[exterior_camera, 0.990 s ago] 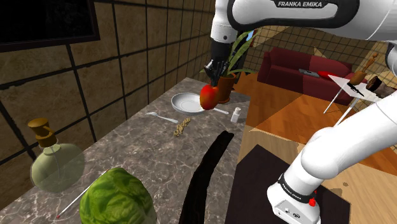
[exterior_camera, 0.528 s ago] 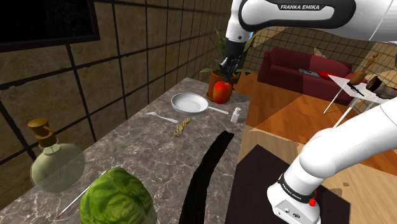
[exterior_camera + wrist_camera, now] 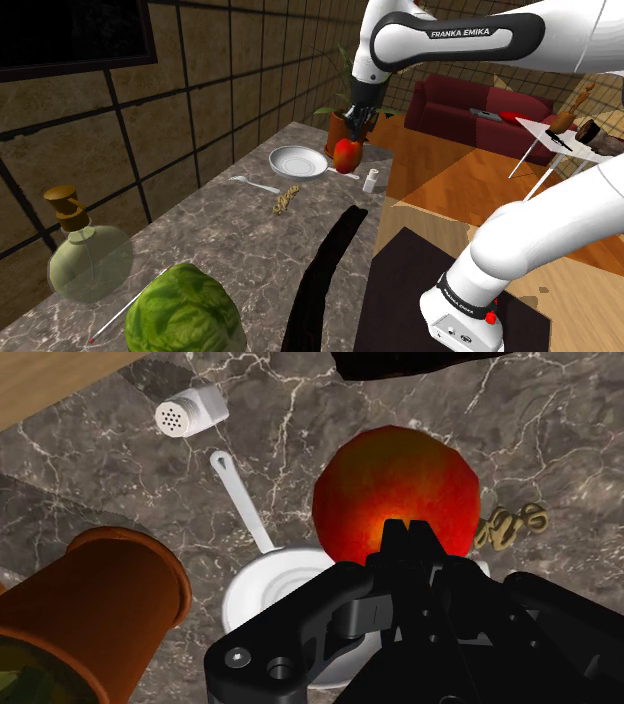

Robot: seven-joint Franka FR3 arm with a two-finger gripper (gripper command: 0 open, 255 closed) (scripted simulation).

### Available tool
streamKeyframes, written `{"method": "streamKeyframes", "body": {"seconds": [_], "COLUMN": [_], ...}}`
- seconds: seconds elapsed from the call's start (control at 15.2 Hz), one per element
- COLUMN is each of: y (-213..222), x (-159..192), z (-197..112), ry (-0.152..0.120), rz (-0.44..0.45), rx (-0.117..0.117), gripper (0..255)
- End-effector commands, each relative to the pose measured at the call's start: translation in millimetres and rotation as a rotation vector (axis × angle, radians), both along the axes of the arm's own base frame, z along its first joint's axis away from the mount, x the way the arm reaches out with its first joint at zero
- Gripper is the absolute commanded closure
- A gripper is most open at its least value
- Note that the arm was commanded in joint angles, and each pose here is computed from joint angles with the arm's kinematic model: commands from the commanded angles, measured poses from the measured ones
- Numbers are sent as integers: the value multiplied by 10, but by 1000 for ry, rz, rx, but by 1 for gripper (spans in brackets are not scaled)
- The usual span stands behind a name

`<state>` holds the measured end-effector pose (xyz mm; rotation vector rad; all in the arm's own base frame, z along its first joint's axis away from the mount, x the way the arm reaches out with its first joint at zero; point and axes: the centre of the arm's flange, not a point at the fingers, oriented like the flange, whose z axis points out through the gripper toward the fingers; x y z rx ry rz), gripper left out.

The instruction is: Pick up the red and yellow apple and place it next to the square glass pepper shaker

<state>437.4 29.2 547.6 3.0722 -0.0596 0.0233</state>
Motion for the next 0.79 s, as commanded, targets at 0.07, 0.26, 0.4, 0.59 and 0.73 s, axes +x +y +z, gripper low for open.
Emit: {"method": "streamKeyframes", "body": {"seconds": [0.07, 0.26, 0.4, 0.59, 0.73], "y": [-2, -2, -2, -2, -2], "x": [-5, -5, -5, -5, -5], "z": [-162, -320, -426, -584, -690], "ry": [-1, -1, -1, -1, -1], "rz": [0, 0, 0, 0, 0], "rx": [0, 0, 0, 0, 0], "gripper": [255, 255, 255, 255, 255]}}
